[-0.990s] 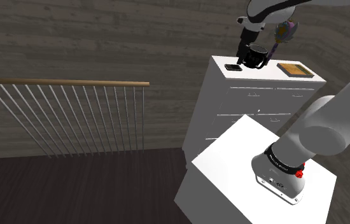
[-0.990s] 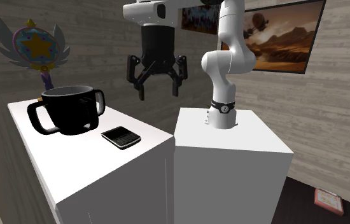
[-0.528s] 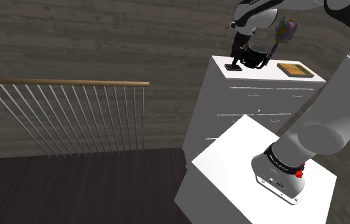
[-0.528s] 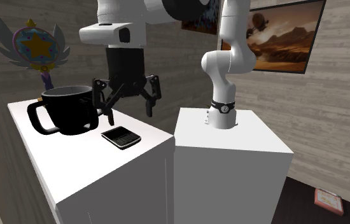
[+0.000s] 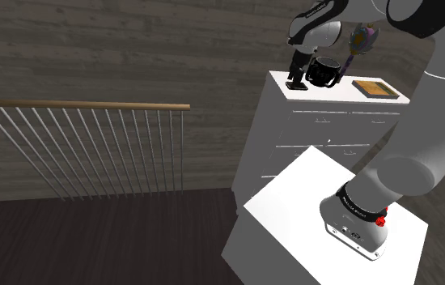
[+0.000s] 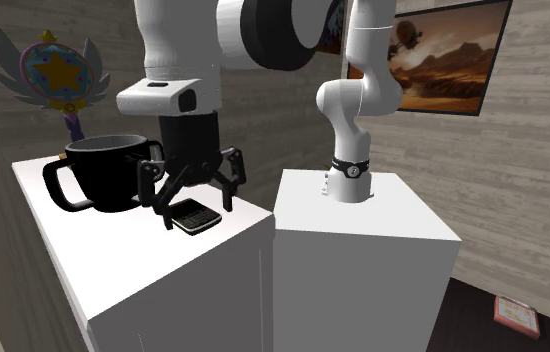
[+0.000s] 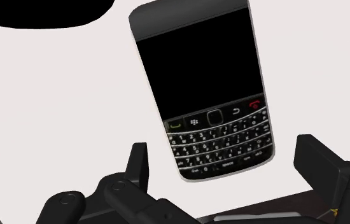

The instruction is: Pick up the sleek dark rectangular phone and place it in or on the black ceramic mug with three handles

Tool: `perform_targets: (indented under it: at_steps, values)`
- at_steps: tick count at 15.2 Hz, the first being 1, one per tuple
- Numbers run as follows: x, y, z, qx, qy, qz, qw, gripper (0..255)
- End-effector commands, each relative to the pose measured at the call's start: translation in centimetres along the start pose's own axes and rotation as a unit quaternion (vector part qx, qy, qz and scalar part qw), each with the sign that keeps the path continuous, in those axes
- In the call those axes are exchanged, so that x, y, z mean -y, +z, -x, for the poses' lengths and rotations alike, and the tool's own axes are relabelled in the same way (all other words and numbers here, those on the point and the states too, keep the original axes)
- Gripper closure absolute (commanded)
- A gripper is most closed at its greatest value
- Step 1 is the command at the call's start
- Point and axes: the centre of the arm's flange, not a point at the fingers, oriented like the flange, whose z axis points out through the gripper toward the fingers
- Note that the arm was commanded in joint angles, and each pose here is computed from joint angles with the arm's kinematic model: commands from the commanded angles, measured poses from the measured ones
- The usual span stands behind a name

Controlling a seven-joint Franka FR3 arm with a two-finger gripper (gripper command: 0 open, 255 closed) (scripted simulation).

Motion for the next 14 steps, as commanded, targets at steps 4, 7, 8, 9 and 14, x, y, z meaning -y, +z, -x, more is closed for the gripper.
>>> perform_targets:
  at_steps: [4,7,8,9,14]
  values:
    - [0.05,0.74,0.05,0.0,0.0,0.0,1.0,0]
    - [0.05,0.74,0.05,0.0,0.0,0.0,1.0,0]
    - [0.05,0.74,0.05,0.0,0.0,0.0,1.0,0]
    - [0.05,0.74,0.05,0.0,0.0,0.0,1.0,255]
    - [0.05,0.74,0.05,0.0,0.0,0.0,1.0,255]
